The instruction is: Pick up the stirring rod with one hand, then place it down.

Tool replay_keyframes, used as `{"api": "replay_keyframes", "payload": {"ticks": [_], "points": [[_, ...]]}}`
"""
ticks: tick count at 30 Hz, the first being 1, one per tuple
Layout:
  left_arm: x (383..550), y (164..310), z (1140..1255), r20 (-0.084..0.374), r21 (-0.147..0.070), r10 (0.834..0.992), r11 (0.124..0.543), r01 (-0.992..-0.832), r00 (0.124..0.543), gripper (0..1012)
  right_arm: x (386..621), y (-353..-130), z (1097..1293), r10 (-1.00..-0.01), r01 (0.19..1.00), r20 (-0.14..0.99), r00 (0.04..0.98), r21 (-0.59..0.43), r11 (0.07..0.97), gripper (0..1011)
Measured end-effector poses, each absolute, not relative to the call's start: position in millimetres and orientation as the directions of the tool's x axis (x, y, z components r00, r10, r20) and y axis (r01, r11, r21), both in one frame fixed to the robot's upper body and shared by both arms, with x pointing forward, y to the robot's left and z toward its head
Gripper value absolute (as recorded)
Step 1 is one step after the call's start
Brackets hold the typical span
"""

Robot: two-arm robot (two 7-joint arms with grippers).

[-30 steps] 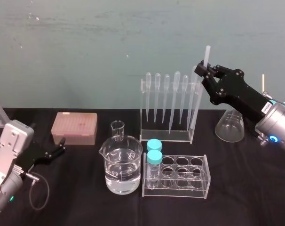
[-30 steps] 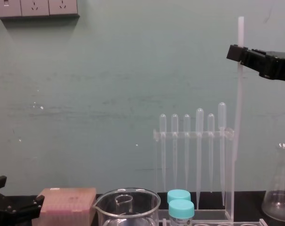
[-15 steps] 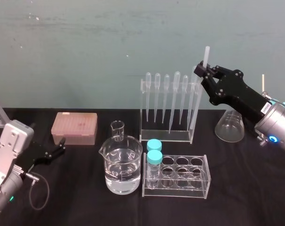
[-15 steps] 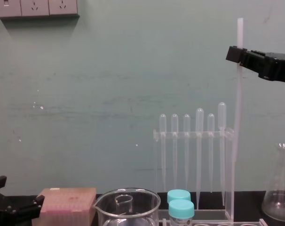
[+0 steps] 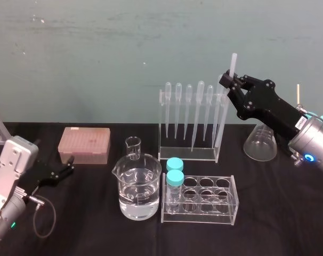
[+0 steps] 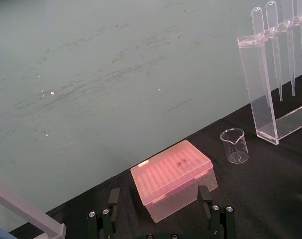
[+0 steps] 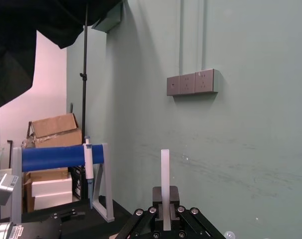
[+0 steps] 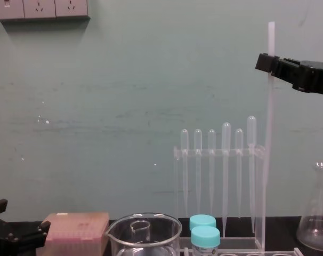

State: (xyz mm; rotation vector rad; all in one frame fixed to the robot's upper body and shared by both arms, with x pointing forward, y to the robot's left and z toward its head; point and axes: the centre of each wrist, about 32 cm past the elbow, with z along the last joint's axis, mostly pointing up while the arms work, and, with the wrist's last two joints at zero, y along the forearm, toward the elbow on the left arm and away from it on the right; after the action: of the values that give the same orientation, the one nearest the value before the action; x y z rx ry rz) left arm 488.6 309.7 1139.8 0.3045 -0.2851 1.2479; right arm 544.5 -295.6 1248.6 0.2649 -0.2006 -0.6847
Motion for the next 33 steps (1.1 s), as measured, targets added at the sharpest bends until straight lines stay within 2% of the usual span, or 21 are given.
{"api": "replay_keyframes", "payload": {"ticks": [33], "points": [[488.6,309.7,1139.8,0.374,0.070,0.880,0.287,-0.955,0.292,1000,546.2,-293.2,1242.8,-0.641,0.594,0.094,0.762,0.293,0.749,69]]}}
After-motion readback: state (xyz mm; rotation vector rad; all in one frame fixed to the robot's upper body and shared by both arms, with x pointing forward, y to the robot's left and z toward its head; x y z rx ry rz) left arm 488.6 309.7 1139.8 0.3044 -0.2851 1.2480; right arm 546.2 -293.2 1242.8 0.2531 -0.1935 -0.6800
